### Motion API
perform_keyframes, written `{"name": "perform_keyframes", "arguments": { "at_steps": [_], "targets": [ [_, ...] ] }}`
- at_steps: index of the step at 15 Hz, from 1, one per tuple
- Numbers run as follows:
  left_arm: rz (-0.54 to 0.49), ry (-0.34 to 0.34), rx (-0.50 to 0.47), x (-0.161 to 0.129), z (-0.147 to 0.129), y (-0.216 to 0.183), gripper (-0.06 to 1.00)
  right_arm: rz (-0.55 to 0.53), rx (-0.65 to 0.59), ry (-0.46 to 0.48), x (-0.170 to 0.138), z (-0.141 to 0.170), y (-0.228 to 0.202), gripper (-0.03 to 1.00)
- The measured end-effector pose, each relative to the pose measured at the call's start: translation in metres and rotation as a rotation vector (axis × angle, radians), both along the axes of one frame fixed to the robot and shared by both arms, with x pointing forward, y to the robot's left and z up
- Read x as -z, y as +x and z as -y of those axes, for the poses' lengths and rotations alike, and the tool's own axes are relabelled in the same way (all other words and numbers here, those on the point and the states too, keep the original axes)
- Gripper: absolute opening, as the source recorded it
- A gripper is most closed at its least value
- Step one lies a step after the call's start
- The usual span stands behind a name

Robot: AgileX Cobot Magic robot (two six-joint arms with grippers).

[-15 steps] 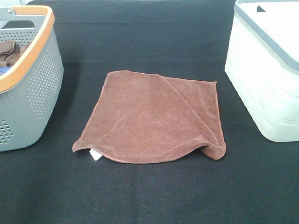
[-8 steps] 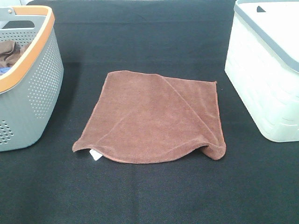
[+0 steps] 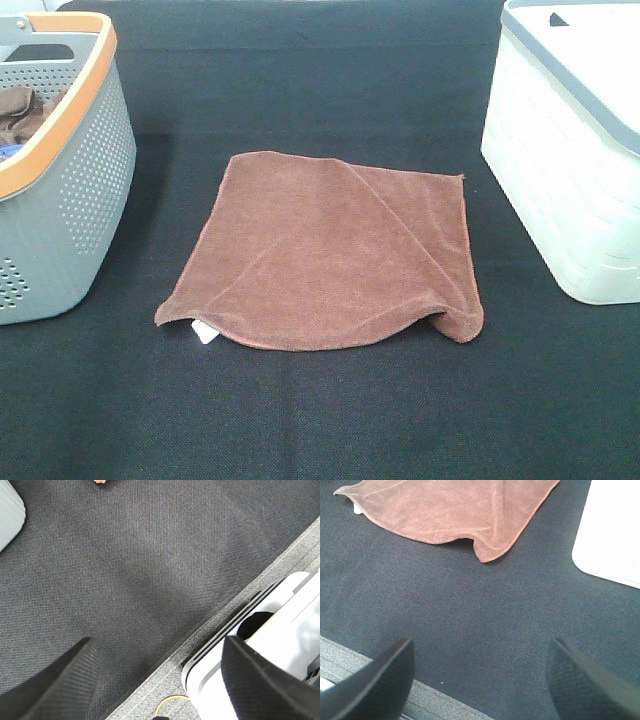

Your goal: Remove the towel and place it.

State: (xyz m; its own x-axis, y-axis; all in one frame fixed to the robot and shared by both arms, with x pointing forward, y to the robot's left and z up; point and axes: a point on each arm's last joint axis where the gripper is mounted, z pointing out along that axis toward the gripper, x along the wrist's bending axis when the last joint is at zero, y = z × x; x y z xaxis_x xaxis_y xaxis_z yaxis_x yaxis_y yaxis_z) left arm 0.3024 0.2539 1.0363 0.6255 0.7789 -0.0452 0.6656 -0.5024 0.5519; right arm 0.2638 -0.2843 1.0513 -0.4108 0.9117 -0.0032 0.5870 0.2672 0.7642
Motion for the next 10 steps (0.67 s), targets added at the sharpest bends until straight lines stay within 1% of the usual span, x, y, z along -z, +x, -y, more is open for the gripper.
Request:
{"name": "perform_keyframes", "arguments": {
  "at_steps": [8, 10],
  "targets": [
    [0.001, 0.0, 0.0, -0.0001, -0.0001, -0.0001, 0.67, -0.001, -0.011, 0.004, -0.0001, -0.001, -0.0004, 0.7],
    [0.024, -0.013, -0.008, -0.0021, -0.0023, -0.0032, 0.67, -0.001, -0.011, 0.004, -0.0001, -0.001, -0.0004, 0.7]
  ]
}}
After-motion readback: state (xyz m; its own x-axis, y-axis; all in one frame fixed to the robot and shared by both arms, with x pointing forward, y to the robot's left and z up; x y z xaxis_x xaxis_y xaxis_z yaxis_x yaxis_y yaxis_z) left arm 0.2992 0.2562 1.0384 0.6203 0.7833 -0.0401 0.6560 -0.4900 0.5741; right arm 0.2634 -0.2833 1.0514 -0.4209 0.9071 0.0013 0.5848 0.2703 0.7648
